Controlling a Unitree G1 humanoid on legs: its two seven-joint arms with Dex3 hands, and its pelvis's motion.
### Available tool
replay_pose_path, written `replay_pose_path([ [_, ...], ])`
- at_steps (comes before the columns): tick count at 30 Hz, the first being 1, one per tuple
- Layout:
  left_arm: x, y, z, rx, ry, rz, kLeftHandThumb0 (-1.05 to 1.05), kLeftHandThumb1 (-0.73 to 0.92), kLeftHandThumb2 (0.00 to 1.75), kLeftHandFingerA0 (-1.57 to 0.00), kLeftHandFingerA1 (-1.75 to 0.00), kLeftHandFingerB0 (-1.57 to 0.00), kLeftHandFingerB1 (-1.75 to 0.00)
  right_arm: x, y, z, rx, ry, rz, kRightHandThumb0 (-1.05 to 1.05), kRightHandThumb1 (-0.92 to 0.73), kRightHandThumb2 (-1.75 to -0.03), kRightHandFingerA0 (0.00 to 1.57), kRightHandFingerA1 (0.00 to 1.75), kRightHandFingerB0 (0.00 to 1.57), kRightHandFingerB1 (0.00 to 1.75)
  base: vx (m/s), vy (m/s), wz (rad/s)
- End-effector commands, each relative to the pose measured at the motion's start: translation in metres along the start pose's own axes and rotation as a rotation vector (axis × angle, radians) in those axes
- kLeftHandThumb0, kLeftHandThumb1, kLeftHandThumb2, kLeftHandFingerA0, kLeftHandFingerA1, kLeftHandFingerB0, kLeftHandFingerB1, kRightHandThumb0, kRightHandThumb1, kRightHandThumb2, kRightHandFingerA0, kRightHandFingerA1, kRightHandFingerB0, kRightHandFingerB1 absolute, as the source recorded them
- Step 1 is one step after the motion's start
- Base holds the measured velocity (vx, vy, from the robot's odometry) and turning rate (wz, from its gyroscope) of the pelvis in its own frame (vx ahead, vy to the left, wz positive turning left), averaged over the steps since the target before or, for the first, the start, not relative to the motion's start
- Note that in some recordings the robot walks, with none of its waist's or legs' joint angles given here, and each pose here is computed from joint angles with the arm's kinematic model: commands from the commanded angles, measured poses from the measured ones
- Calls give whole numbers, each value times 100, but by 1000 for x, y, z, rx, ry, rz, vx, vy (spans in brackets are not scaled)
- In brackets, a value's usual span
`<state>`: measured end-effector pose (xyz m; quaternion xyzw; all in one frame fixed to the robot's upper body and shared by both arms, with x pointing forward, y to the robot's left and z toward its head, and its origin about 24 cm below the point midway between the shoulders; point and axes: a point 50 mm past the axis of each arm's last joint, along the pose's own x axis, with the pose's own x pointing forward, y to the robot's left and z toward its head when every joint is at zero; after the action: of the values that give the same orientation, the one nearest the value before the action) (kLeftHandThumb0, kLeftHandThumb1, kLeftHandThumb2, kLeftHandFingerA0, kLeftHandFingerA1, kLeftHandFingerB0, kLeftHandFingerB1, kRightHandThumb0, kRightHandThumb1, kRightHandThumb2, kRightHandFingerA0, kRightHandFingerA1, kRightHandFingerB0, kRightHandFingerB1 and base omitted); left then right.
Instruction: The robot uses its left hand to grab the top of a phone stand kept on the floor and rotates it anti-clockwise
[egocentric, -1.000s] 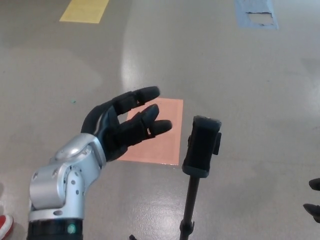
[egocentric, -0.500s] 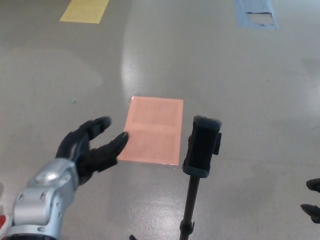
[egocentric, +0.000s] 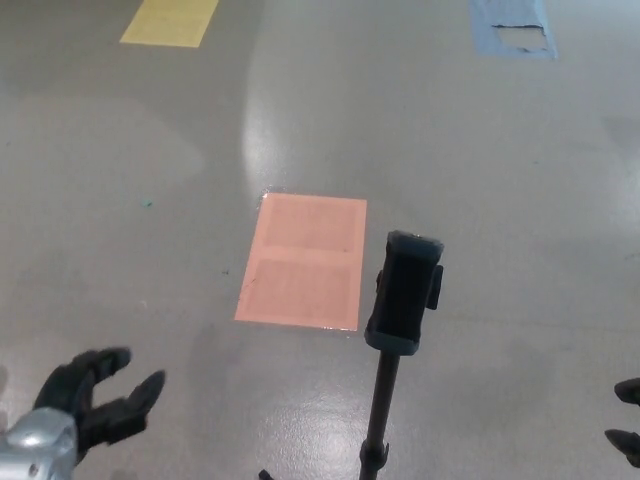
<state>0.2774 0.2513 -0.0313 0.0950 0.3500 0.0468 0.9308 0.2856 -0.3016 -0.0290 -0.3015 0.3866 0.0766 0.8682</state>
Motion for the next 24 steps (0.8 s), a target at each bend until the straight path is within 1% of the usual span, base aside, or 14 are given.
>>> replay_pose_path([
  [1,-8,53,-61,506,32,101,-63,63,85,-26,-44,-16,-39,-4,19,-41,38,78,51,-49,-61,-78,40,48,7,28,0,0,0],
  [4,-8,54,-65,544,53,82,-65,64,85,-24,-43,-17,-39,-5,20,-43,31,83,54,-48,-62,-79,39,48,7,27,0,0,0],
  [5,-9,54,-67,551,60,74,-59,77,62,-30,-33,-21,-28,-5,21,-45,24,85,57,-49,-62,-79,39,48,7,27,0,0,0],
  [9,-10,55,-73,560,78,48,-57,78,64,-24,-32,-18,-28,-6,25,-52,26,98,62,-49,-62,-79,40,48,7,30,0,0,0],
  [15,-10,55,-78,542,90,31,-56,76,64,-21,-31,-16,-27,-8,30,-60,36,114,73,-48,-62,-79,40,49,7,28,0,0,0],
  [19,-10,56,-81,537,110,31,-56,76,63,-24,-32,-16,-27,-9,33,-64,42,116,83,-49,-62,-79,39,48,7,28,0,0,0],
  [20,-10,58,-82,527,122,37,-62,63,83,-19,-42,-9,-37,-8,33,-63,29,118,77,-51,-62,-79,43,49,7,29,0,0,0],
  [22,-10,59,-83,529,127,35,-62,63,83,-19,-42,-9,-36,-8,33,-64,25,119,76,-50,-62,-79,43,49,7,29,0,0,0],
  [23,-10,59,-83,531,128,34,-61,63,83,-22,-44,-9,-37,-9,33,-64,29,121,77,-50,-62,-79,42,49,7,30,0,0,0],
  [24,-10,59,-83,531,128,32,-61,63,83,-22,-44,-9,-37,-8,33,-64,34,124,77,-50,-62,-79,42,49,7,30,0,0,0],
])
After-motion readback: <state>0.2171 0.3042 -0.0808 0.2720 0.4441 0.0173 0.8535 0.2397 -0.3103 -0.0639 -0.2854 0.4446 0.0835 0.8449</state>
